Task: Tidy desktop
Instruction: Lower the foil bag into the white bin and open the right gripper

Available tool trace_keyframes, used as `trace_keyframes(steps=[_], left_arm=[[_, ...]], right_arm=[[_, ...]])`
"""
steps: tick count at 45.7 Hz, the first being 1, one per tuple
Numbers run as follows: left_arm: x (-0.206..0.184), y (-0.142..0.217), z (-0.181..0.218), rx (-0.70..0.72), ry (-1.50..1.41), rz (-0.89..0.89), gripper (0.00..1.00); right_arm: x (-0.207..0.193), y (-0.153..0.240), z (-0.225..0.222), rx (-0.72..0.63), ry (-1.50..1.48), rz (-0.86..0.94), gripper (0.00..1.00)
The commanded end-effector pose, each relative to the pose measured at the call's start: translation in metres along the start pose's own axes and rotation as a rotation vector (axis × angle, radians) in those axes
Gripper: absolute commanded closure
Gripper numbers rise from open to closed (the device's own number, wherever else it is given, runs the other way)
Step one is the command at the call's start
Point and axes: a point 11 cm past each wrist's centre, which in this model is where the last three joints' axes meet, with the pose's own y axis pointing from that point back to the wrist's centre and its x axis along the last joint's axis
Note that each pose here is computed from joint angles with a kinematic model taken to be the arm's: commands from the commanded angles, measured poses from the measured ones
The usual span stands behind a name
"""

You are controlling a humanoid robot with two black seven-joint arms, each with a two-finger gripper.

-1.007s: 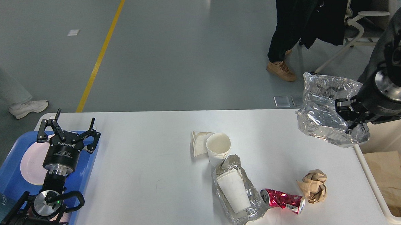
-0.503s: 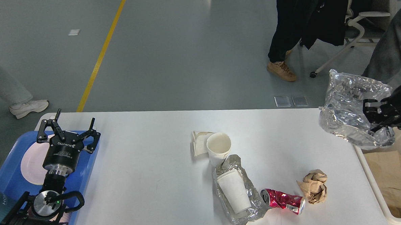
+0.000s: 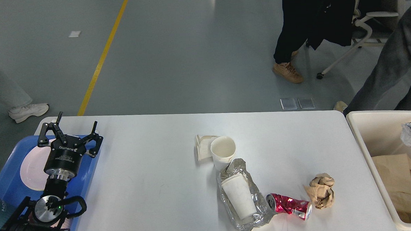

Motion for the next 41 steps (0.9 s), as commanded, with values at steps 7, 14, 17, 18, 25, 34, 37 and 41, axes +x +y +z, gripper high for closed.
trace_keyframes(steps=[7,14,17,18,25,34,37,41], left_arm=[[0.0,0.0,0.0,0.0,0.0,0.0,0.04],[0.0,0.0,0.0,0.0,0.0,0.0,0.04],[-0.001,-0.001,0.0,0.0,0.0,-0.002,0.04],[0.0,0.0,0.0,0.0,0.0,0.0,0.04],[0.0,0.0,0.0,0.0,0.0,0.001,0.04],[0.0,0.0,0.0,0.0,0.0,0.001,0.04],[0.0,0.0,0.0,0.0,0.0,0.001,0.04],[0.0,0.0,0.0,0.0,0.0,0.001,0.04]], right_arm=[[-0.037,-0.073,0.037,-0.051,-0.062,0.087,1.0],[-0.067,-0.106,0.038,-0.086,0.008,0.16,1.0],[-0.08,-0.116,0.036,-0.092,0.029,0.19,1.0],[-0.085,-0.119,0.035,-0.091,0.034,0.195,1.0],[-0.119,-0.137,0.024,-0.093,0.064,0.231,1.0],[-0.13,-0.141,0.017,-0.099,0.065,0.243,1.0],[-0.13,-0.141,0.017,-0.099,0.067,0.242,1.0],[-0.13,-0.141,0.018,-0.098,0.067,0.242,1.0]])
